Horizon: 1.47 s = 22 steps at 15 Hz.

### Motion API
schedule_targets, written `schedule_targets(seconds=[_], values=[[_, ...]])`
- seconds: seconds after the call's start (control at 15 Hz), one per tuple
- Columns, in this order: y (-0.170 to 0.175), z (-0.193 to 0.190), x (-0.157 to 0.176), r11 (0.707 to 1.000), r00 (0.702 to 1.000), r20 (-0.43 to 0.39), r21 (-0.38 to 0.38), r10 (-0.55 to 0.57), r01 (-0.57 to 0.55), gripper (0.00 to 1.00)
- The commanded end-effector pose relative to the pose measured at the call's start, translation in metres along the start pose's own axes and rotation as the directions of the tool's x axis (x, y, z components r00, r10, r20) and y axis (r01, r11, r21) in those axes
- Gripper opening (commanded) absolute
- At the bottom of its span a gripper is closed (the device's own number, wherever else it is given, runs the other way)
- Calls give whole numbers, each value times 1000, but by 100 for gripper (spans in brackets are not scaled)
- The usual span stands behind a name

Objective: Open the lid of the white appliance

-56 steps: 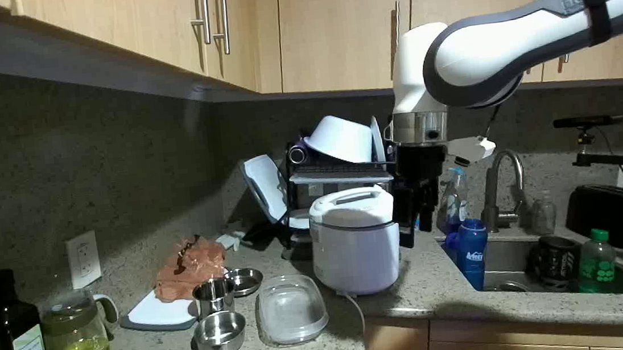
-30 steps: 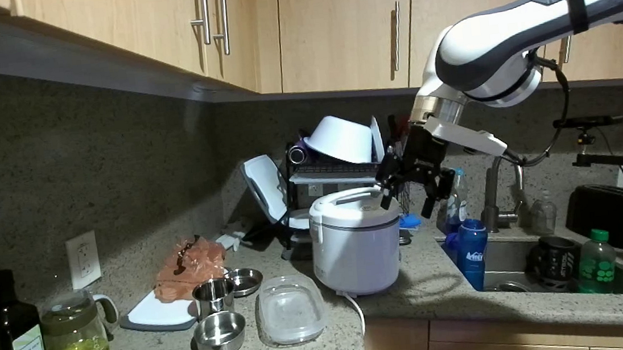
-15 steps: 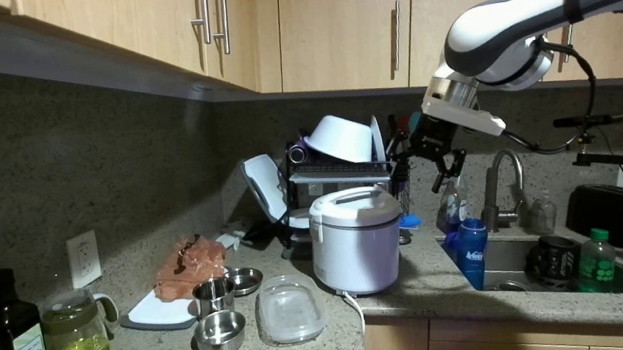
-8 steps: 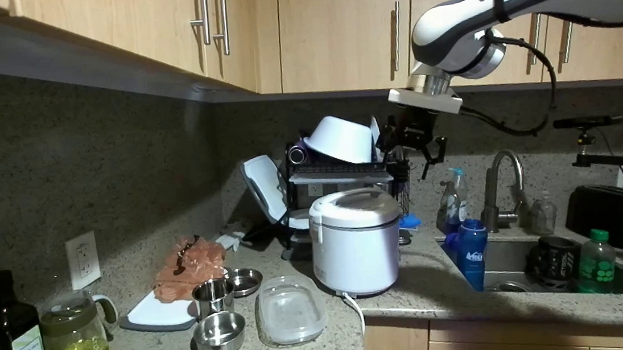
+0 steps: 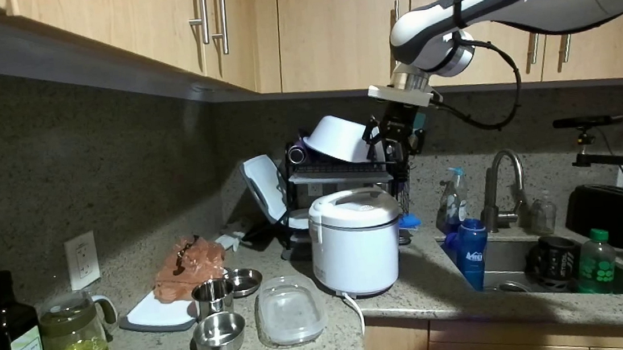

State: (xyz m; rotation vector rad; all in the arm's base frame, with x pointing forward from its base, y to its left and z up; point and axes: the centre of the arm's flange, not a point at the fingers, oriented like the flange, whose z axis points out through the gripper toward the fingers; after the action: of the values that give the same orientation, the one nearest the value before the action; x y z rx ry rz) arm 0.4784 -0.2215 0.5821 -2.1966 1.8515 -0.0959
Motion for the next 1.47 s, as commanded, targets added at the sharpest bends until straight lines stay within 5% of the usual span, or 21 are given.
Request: schedule_targets(seconds=[0.0,0.4,0.8,1.4], values=[[0,0,0,1000,1000,0,1,-1,1,100],[-40,41,11,981,984,-15,-75,176,-177,100],[-84,58,23,953,955,-35,-66,295,-296,100],[-111,73,85,899,903,-63,-85,425,-429,100]])
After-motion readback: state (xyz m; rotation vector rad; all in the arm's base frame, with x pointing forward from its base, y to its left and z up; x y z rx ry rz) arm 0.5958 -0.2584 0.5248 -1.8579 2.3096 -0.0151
